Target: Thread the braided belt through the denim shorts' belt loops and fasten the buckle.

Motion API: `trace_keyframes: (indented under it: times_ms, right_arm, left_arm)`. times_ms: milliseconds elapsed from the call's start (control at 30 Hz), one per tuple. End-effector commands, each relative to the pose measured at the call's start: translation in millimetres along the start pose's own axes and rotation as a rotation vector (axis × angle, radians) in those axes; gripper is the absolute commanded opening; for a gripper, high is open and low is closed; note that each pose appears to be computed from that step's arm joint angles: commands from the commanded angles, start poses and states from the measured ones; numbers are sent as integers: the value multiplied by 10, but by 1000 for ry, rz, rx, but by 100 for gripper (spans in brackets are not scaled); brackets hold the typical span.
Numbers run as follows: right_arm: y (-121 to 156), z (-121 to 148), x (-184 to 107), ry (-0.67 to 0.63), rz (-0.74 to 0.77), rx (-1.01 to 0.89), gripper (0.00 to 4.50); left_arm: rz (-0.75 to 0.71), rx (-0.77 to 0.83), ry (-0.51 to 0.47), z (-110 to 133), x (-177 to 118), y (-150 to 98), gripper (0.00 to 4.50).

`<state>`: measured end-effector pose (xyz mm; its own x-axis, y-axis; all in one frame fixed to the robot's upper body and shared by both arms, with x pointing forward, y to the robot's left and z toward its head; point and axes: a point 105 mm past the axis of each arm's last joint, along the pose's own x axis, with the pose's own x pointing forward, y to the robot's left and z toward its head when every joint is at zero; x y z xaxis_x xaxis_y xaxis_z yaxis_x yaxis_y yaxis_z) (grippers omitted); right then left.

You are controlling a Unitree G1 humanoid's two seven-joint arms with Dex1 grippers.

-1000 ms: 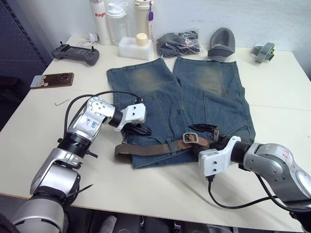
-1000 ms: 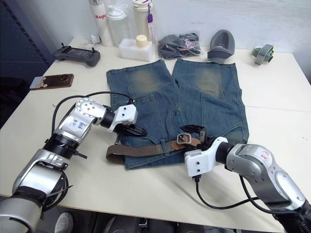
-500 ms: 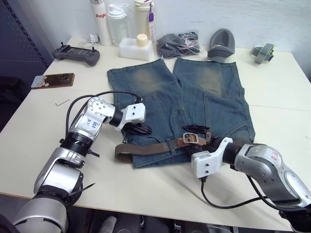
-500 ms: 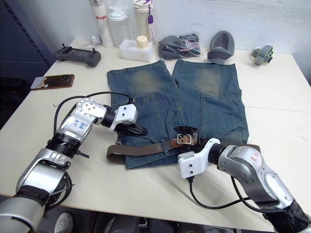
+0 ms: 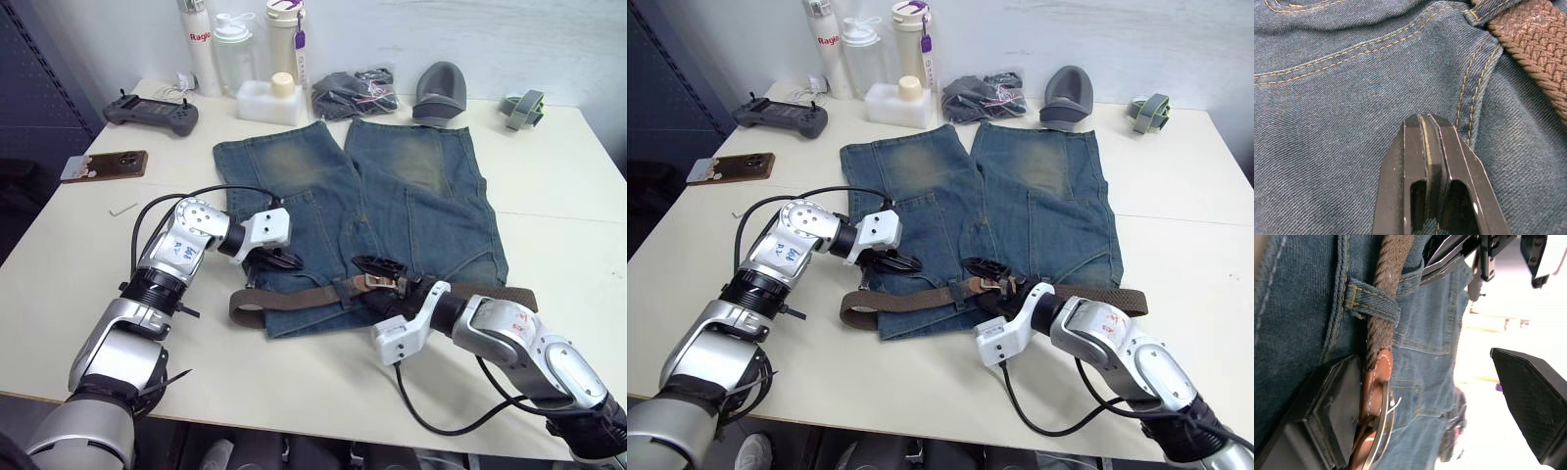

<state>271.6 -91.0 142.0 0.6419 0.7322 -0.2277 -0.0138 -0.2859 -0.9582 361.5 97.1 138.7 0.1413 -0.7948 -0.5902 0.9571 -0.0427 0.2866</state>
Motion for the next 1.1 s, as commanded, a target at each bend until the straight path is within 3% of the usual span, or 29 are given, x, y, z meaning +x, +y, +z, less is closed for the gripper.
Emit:
trace_keyframes:
  times_ms: [33, 167, 233, 400, 667, 833, 1100]
  right_arm:
    - [38, 16, 0, 3, -13, -30, 273]
    - [58, -6, -5, 19, -25, -51, 75]
    - [-46, -43, -8, 37, -67, -91, 8]
    - [-353, -91, -34, 55, -181, -249, 8]
    - [-307, -153, -15, -2, -135, -398, 8]
    - [-339, -412, -98, 46, -100, -379, 8]
    - [-399, -761, -572, 113, -36, -249, 8]
  left_arm:
    - [-18, -48, 83, -231, 77, -78, 0]
    - [-17, -48, 84, -237, 80, -72, 0]
    - [-18, -49, 84, -242, 81, -75, 0]
    - [-25, -51, 85, -258, 104, -94, 0]
    - [-35, -46, 78, -240, 150, -98, 0]
    - [-38, -41, 77, -241, 167, -113, 0]
    - [-73, -39, 83, -291, 178, -227, 0]
